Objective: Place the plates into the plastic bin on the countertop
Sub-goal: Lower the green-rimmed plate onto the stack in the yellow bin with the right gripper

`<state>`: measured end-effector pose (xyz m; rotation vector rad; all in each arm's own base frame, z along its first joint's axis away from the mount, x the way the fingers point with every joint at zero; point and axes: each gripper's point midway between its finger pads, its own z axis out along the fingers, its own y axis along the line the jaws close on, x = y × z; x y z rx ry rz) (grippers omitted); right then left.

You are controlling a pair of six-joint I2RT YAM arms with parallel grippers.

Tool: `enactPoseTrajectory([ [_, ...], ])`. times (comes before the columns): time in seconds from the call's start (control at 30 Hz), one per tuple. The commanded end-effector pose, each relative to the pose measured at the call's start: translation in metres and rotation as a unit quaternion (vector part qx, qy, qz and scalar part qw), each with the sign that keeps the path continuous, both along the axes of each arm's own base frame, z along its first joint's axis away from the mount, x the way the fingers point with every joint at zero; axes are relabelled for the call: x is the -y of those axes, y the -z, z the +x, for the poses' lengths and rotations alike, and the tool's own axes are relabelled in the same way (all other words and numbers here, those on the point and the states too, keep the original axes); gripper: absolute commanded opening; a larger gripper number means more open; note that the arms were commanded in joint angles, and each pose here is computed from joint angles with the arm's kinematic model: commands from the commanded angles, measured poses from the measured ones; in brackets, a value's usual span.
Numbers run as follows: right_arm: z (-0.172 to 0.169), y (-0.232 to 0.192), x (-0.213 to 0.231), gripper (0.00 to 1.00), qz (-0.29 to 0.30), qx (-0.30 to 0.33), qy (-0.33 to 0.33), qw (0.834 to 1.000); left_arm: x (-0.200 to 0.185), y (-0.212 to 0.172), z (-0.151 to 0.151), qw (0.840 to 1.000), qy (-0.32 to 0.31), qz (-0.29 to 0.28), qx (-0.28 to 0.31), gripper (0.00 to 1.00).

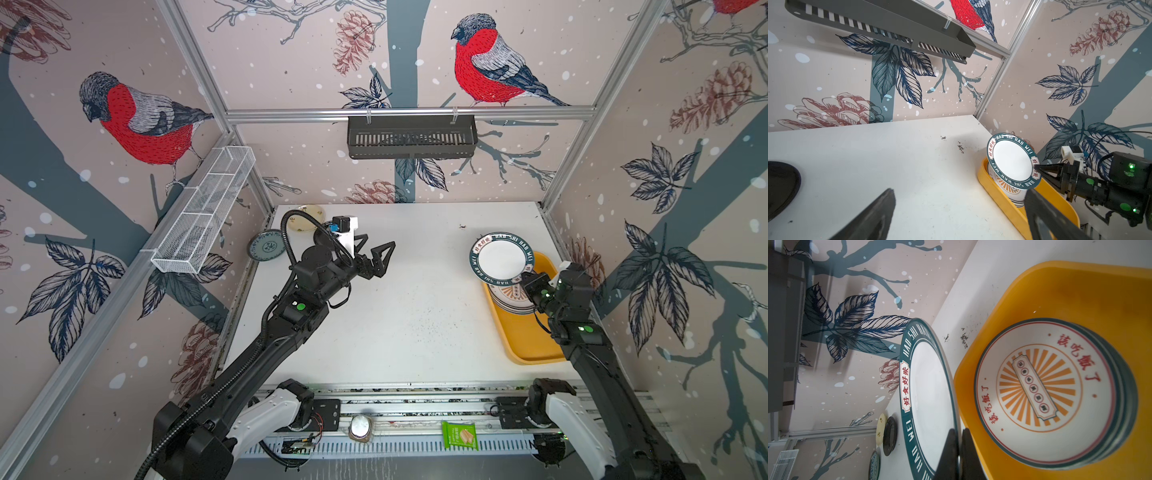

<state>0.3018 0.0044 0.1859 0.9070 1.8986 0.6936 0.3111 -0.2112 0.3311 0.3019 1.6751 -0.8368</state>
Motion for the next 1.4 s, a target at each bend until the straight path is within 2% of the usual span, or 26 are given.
enactPoseTrajectory([
  [0.0,-0.012,0.016,0.010,0.01,-0.003,-0.032,0.000,0.999,0.006,0.001,0.000,0.999,0.017,0.011,0.026,0.96],
  [0.27,-0.026,0.041,0.026,0.01,0.018,-0.057,0.021,0.998,0.025,0.032,-0.005,0.997,0.071,0.002,-0.032,0.96],
  [0.53,-0.033,0.043,0.041,0.01,0.006,-0.050,0.061,0.997,0.018,0.027,-0.007,0.998,0.058,0.009,-0.022,0.96],
  [1.37,-0.011,0.066,0.052,0.01,0.017,-0.070,0.050,0.996,0.018,0.035,-0.002,0.998,0.050,0.013,-0.038,0.96],
])
